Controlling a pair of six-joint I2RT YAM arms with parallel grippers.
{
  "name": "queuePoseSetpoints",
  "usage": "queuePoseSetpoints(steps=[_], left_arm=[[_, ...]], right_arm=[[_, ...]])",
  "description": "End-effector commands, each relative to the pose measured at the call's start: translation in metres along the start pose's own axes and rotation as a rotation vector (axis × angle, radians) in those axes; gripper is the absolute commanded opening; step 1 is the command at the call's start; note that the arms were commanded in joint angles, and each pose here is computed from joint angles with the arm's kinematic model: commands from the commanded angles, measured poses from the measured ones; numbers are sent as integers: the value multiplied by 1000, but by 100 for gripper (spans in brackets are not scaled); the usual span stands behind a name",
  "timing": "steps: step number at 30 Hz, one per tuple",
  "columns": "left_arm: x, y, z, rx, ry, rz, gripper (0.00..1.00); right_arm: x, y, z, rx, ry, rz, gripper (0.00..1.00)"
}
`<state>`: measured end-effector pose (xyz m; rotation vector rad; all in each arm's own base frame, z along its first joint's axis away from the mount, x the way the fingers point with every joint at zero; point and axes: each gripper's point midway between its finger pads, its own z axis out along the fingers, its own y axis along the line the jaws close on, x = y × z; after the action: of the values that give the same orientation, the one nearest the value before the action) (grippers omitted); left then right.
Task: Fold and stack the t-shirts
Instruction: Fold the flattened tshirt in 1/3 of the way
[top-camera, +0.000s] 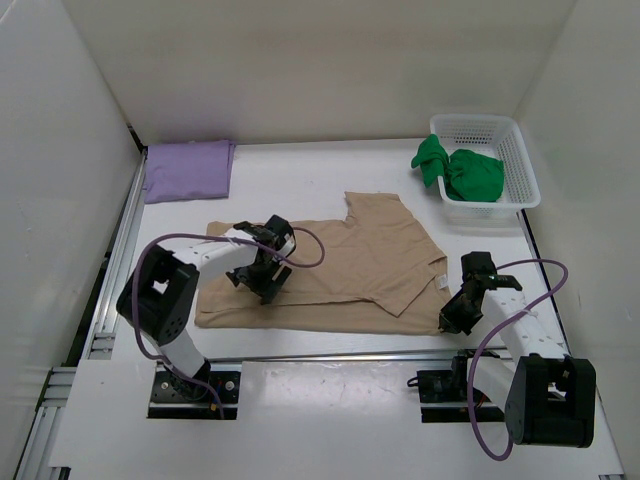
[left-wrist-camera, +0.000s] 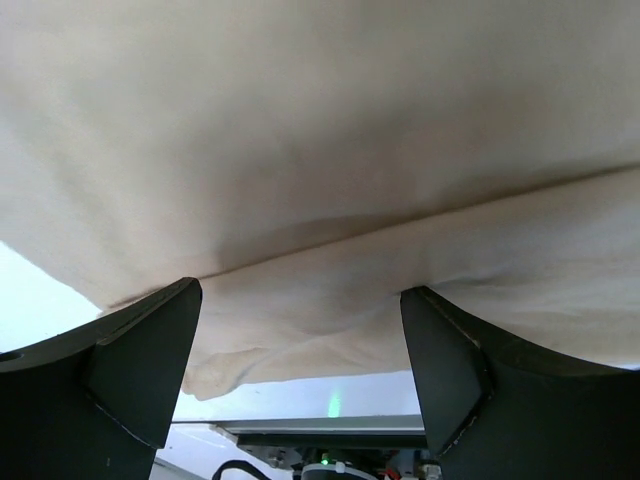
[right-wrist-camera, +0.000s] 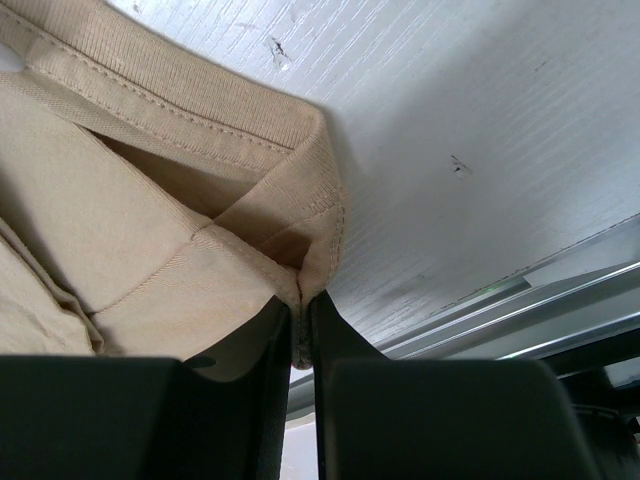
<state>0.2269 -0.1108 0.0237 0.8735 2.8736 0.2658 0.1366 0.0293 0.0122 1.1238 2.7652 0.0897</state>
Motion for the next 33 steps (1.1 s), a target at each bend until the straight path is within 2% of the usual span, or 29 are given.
queuePoseSetpoints(steps=[1, 6, 12, 13, 14, 18, 24, 27, 28, 33], left_arm=[[-30, 26, -12, -54, -100, -78, 92], [-47, 49, -17, -75, -128, -148, 92], [-49, 67, -10, -113, -104, -189, 92], [-48, 58, -17, -53, -100, -184, 90], [-49, 56, -33, -25, -146, -191, 90], [-37, 20, -49, 2, -236, -88, 94], [-1, 15, -15, -58, -115, -37, 95], [3, 13, -7, -66, -94, -24, 95], [4, 12, -5, -66, -85, -21, 100], [7, 11, 1, -75, -66, -8, 100]], right_arm=[[-4, -4, -1, 16, -21, -3, 13], [-4, -4, -1, 16, -21, -3, 13], [-4, -4, -1, 16, -21, -3, 13], [-4, -4, -1, 16, -21, -3, 13], [-4, -4, -1, 16, -21, -3, 13], [-4, -4, -1, 16, -21, -3, 13], [-4, -4, -1, 16, -21, -3, 13], [-4, -4, -1, 16, -21, -3, 13], [-4, -4, -1, 16, -21, -3, 13], [-4, -4, -1, 16, -21, -3, 13]])
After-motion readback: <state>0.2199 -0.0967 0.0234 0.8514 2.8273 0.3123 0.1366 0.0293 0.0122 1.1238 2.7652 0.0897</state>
